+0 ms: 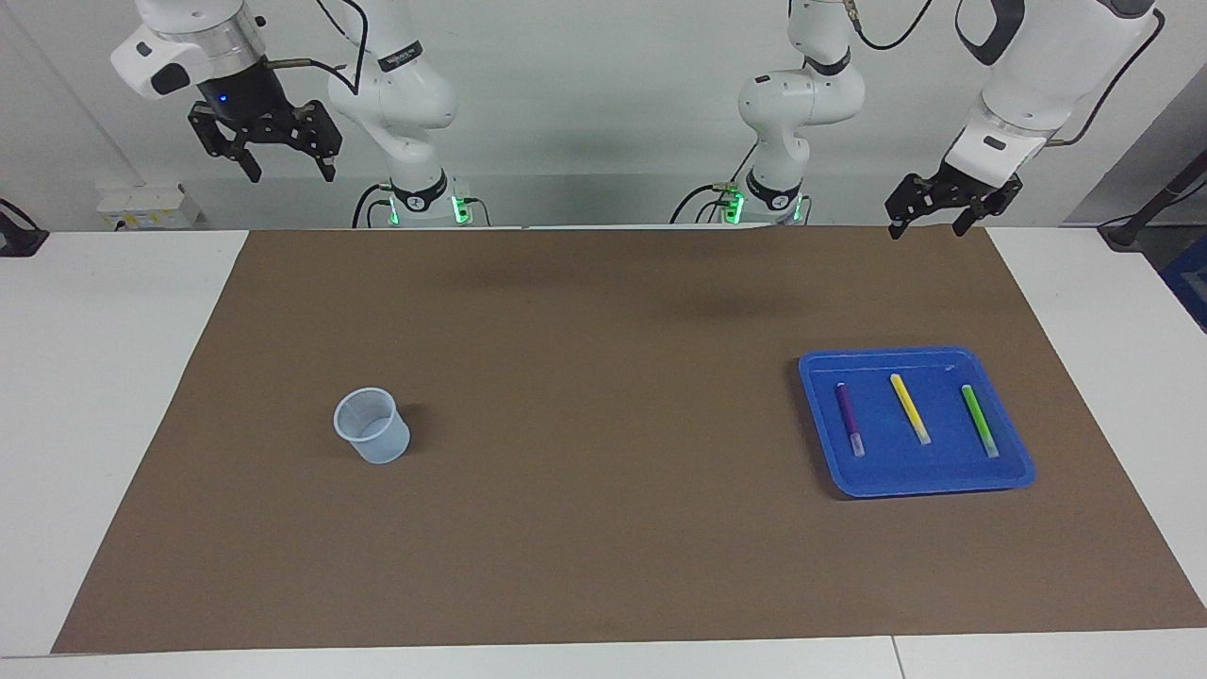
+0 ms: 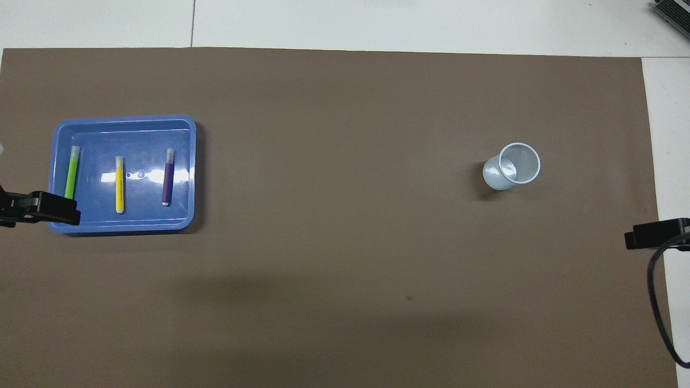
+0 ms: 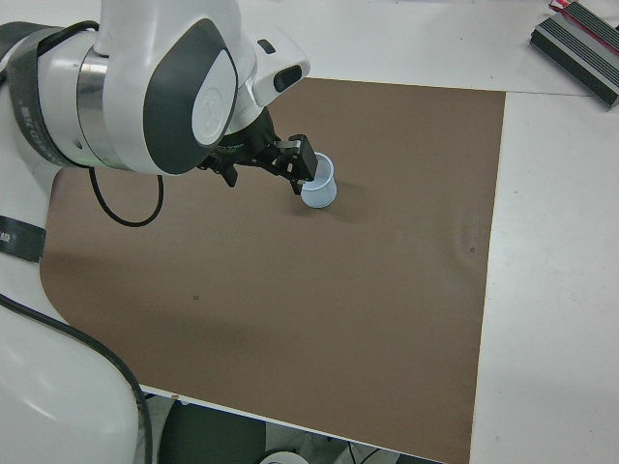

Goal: Transfer and insert pens with both arms
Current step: 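Reach the left gripper down to the purple pen in the tray, then grasp the purple pen with the left gripper while the right gripper waits, then lift the purple pen toward the right gripper while the right gripper approaches, then grasp the purple pen with the right gripper and open the left gripper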

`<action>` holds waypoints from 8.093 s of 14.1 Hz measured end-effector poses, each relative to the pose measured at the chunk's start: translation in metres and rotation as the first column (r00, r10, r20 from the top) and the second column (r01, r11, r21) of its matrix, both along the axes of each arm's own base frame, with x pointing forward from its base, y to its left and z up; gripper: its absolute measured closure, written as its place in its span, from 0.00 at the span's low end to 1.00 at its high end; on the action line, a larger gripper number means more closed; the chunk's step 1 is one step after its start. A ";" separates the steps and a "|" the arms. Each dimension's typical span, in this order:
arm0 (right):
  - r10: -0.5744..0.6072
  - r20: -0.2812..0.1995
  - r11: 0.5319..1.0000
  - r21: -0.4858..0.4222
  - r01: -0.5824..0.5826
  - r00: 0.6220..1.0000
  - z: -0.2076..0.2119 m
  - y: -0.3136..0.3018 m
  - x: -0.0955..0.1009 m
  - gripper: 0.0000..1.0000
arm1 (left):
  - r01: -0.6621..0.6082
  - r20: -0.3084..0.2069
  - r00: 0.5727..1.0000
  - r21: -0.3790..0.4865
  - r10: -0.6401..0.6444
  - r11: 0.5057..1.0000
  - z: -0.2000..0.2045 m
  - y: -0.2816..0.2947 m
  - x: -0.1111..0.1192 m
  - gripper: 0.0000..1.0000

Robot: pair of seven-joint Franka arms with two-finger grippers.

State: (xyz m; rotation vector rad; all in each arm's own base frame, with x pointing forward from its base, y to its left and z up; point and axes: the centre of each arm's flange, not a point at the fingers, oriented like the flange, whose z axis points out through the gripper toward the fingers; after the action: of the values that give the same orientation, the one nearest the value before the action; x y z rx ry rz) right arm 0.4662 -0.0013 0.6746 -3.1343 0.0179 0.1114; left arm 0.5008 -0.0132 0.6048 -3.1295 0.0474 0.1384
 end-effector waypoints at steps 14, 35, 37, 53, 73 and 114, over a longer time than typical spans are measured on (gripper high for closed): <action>0.004 0.009 1.000 0.000 -0.004 1.000 0.001 0.002 0.001 0.00 | 0.006 0.137 0.991 -0.002 -0.006 1.000 -0.060 0.001 0.000 0.03; 0.075 0.030 0.997 -0.003 -0.075 0.997 -0.016 0.005 0.000 0.00 | 0.000 0.193 0.981 -0.064 0.013 0.998 -0.282 -0.006 0.099 0.24; 0.093 0.036 0.996 -0.003 -0.093 0.995 -0.024 0.005 0.001 0.00 | 0.014 0.199 0.980 -0.064 -0.001 0.998 -0.281 -0.014 0.100 0.31; -0.160 -0.041 0.963 0.214 0.165 0.986 -0.136 0.010 0.039 0.00 | 0.088 0.222 0.972 -0.056 -0.073 0.995 -0.299 -0.024 0.104 0.60; -0.182 -0.055 0.945 0.267 0.190 0.982 -0.141 0.036 0.038 0.00 | -0.022 0.134 0.990 -0.192 0.049 0.981 -0.279 -0.026 0.112 0.82; -0.676 -0.001 0.616 0.547 0.567 0.737 -0.220 0.305 0.072 0.04 | -0.985 -0.542 0.155 -0.145 0.826 0.090 -0.178 -0.310 0.078 0.82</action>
State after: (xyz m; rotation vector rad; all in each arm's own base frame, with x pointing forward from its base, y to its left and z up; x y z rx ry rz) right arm 0.5380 0.3042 0.4546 -2.3935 0.9194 -0.1896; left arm 0.5791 -0.3231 0.4270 -2.7690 -2.3219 0.7451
